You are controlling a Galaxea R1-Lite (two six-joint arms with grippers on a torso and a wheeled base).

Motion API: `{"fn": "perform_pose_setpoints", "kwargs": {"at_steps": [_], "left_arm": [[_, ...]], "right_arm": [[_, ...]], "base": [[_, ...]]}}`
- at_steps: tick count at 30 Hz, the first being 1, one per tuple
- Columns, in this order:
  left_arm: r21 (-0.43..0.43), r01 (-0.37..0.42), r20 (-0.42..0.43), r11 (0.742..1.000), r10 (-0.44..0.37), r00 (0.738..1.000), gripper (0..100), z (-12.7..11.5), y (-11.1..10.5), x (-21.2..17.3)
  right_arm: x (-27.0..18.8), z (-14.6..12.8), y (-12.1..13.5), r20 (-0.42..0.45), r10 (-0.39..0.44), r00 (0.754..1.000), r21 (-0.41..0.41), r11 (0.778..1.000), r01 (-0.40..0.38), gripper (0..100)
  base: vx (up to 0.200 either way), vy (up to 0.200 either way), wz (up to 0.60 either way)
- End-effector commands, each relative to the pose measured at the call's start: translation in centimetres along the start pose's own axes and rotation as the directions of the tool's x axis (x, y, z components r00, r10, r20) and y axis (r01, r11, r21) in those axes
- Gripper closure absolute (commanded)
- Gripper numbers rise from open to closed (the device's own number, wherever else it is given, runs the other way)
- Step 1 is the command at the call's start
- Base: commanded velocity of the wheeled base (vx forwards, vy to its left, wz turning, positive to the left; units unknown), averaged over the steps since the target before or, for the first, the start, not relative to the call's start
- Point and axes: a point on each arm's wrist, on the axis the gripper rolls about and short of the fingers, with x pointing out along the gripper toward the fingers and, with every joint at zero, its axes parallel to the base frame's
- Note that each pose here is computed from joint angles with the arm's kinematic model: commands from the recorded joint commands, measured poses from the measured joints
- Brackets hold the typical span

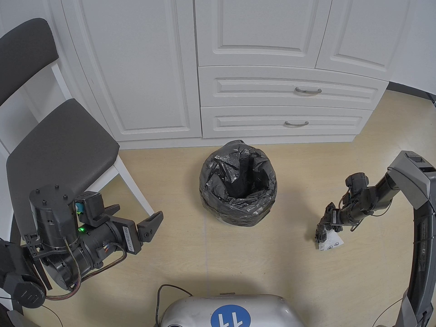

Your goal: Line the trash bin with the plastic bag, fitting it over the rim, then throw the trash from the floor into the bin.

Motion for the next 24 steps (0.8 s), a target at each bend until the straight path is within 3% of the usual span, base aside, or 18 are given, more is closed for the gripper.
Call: {"fn": "perform_pose_setpoints", "kwargs": {"at_steps": [1,11,12,24], "left_arm": [[0.001,-0.005,-0.008,1.0,0.005,1.0,0,-0.2,0.0,0.2],[-0.001,-0.015,0.003,1.0,0.015,1.0,0,0.0,0.1,0.2],[-0.004,-0.016,0.008,1.0,0.016,1.0,0,0.1,0.2,0.2],[-0.007,-0.021,0.006,1.0,0.021,1.0,0,0.2,0.4,0.3]], "right_arm": [[3.0,-0.2,-0.3,-0.021,-0.049,0.999,0.007,0.999,0.049,0],[4.3,3.0,0.1,-0.07,-0.04,0.997,0.042,0.998,0.043,0],[6.6,3.6,0.1,-0.075,-0.052,0.996,0.081,0.995,0.058,0],[9.5,2.7,0.5,-0.088,-0.082,0.993,0.036,0.996,0.085,0]], "base": [[0.0,0.0,0.0],[0.0,0.0,0.0],[0.0,0.0,0.0],[0.0,0.0,0.0]]}}
